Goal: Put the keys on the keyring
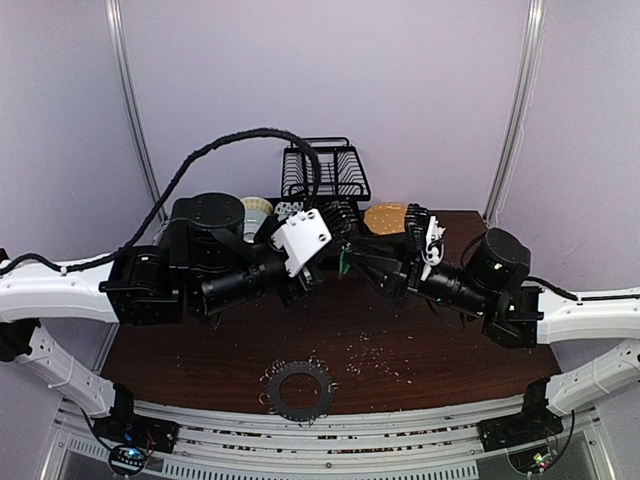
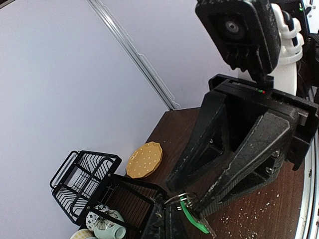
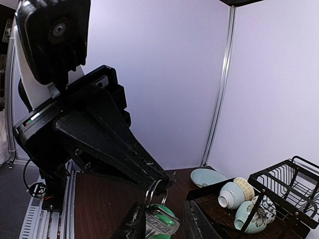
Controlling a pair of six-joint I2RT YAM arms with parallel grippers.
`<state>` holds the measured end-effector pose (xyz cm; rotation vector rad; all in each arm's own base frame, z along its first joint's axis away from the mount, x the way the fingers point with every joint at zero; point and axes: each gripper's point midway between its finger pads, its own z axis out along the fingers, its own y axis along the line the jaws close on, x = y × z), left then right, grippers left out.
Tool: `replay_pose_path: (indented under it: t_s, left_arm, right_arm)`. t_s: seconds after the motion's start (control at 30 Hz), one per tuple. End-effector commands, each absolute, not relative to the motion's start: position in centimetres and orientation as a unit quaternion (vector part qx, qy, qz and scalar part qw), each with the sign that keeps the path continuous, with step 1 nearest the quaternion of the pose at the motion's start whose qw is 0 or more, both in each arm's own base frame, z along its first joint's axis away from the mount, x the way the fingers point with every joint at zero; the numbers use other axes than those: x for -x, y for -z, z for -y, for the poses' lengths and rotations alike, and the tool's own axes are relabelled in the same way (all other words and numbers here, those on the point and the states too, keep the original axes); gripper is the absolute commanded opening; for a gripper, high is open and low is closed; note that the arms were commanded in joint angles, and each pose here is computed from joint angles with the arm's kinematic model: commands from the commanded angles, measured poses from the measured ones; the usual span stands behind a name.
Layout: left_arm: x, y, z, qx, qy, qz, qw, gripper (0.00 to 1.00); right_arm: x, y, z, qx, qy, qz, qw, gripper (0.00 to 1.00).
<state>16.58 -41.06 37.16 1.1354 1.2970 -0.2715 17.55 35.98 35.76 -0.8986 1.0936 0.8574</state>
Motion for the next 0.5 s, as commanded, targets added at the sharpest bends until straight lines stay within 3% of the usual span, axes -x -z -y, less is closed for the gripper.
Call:
replay_pose_path:
  t_s: [0.0,0.47]
  left_arm:
    - [-15.94,-39.08,40.91,-0.478,0.155,-0.557,0.662,0.00]
    - [-15.48,-38.10,41.40,-0.493,0.164,-0.554,0.651,0.00]
  right_arm:
    - [-17.47,-37.32,-36.09,0.387,-0.392,-0.475,0.687,0.24]
    - [-17.72,-37.84,-35.40,0.375,-0.384,-0.476,0.696,0.14]
